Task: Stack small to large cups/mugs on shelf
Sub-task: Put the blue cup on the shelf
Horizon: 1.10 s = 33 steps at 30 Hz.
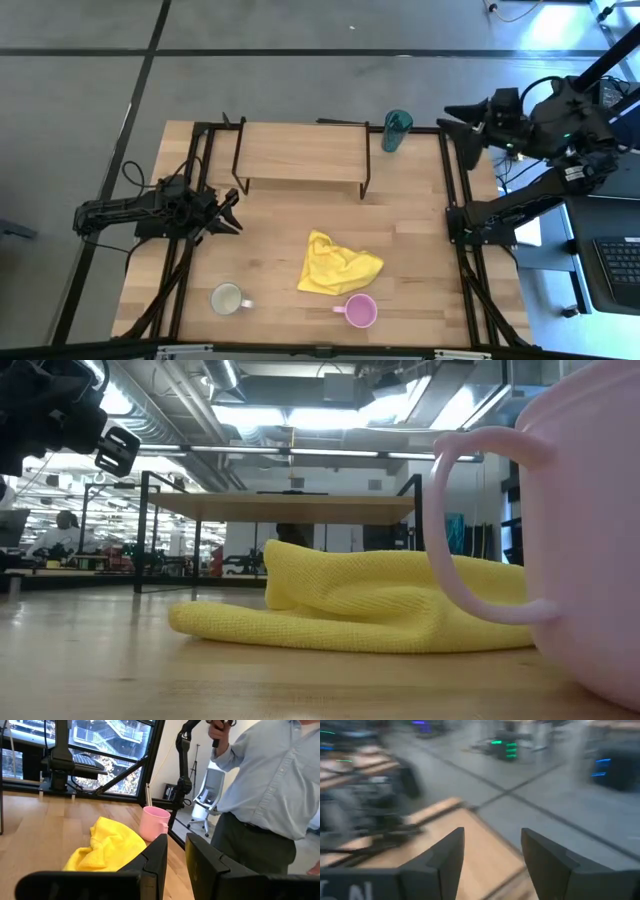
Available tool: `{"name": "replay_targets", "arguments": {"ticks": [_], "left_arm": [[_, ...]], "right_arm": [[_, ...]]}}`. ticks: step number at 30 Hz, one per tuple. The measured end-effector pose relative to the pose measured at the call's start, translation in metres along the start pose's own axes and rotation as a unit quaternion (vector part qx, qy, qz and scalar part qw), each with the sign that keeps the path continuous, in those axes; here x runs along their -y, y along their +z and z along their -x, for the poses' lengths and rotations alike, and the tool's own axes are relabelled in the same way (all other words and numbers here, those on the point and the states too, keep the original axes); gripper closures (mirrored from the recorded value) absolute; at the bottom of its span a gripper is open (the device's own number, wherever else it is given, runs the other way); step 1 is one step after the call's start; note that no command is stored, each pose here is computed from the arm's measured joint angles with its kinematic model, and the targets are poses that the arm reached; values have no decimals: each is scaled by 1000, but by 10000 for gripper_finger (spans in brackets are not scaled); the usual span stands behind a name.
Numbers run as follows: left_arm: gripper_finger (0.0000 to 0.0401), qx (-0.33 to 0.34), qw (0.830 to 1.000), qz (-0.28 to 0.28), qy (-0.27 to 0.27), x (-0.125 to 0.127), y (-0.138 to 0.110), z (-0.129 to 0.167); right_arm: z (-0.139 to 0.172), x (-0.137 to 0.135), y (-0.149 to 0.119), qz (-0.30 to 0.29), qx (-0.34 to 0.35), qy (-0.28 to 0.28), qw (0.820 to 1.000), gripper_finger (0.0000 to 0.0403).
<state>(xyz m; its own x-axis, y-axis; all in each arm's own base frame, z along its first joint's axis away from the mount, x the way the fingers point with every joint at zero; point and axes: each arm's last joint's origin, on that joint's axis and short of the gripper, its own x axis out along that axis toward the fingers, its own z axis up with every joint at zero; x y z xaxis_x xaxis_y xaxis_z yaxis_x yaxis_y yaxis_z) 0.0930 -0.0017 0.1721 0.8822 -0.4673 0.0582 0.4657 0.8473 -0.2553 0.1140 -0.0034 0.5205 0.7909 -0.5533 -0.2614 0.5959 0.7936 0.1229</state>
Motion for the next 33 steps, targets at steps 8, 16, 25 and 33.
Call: {"name": "replay_targets", "arguments": {"ticks": [8, 16, 25, 33], "left_arm": [[337, 0, 1000, 0, 0, 0, 0, 0], [337, 0, 1000, 0, 0, 0, 0, 0], [337, 0, 1000, 0, 0, 0, 0, 0], [337, 2, 1000, 0, 4, 0, 0, 0]], "right_arm": [[-40, 10, -11, 49, -94, -110, 988, 205], [-105, 64, 3, -8, -233, -113, 966, 205], [-157, 132, 16, -74, -318, -164, 931, 205], [-229, 139, -35, 2, -460, -116, 880, 205]]}}
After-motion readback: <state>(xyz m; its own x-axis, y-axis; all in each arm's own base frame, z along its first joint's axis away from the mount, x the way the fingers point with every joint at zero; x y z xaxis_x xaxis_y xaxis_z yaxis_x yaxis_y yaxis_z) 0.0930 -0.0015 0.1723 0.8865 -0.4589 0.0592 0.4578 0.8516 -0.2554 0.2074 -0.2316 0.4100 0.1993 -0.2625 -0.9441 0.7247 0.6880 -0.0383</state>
